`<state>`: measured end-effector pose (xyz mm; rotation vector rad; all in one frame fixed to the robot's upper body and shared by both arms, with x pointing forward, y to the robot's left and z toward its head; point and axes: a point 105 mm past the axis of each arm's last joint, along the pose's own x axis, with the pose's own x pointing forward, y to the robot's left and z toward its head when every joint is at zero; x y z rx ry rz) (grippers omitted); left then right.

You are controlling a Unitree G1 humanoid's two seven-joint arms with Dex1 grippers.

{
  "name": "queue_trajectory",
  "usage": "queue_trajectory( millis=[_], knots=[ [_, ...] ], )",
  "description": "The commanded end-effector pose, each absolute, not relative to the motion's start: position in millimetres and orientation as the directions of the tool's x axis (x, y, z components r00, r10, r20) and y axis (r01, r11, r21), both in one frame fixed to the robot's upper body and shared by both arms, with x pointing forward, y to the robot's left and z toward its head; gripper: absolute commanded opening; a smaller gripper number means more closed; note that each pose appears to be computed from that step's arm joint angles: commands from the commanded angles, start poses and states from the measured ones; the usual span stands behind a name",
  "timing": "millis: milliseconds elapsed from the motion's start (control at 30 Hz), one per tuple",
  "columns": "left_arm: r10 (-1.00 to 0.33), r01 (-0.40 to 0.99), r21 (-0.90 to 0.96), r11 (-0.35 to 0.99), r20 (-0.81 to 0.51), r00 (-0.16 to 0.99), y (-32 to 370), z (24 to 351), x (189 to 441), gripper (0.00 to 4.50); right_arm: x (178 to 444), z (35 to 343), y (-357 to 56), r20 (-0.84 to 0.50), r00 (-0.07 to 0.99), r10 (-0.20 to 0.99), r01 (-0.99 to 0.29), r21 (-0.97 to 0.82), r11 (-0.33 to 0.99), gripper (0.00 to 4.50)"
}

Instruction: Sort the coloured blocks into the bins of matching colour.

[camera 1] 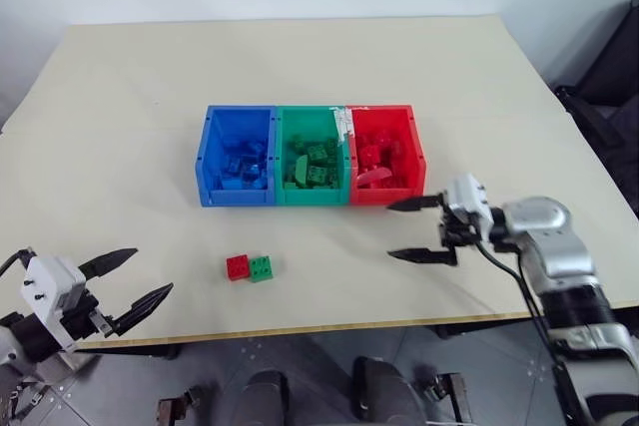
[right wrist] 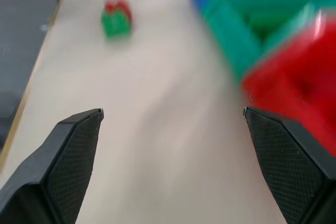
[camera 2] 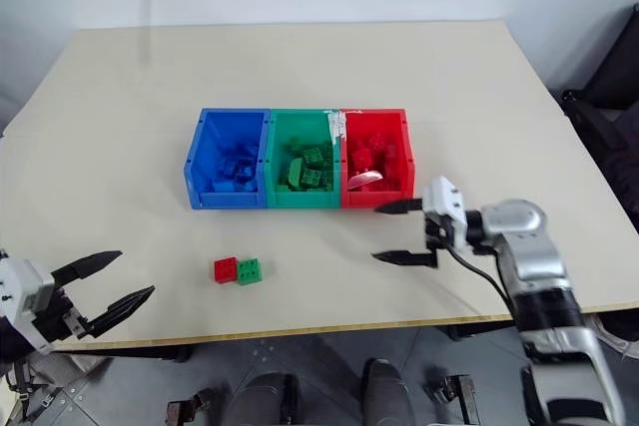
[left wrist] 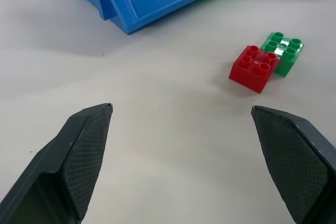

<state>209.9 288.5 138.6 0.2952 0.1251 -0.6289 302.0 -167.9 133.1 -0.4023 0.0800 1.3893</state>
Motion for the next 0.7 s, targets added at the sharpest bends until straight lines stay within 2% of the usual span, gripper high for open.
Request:
queue_trajectory(
  millis=[33,233,433,600,700],
  knots=[
    [-0.643,0.694,0.236,0.680,-0.262,0.719,268,144,217,4.50,288,147,-166,-0.286,0.153,0.946,-0.936,-0.350,0.045,4.46],
    [-0.788,0.874,0.215,0.437,-0.377,0.487,194,158,247,4.50,278,150,-159,-0.218,0.164,0.962,-0.938,-0.338,0.083,4.46],
    [-0.778,0.951,0.119,0.284,-0.552,0.301,143,140,255,4.50,265,158,-144,-0.171,0.146,0.974,-0.949,-0.304,0.088,4.46],
    [-0.687,0.965,0.107,0.239,-0.684,0.245,137,111,262,4.50,259,156,-140,-0.170,0.170,0.971,-0.946,-0.305,0.112,4.46],
    [-0.662,0.955,0.142,0.259,-0.694,0.283,137,110,273,4.50,257,158,-141,-0.161,0.201,0.966,-0.939,-0.312,0.143,4.46]
  ],
)
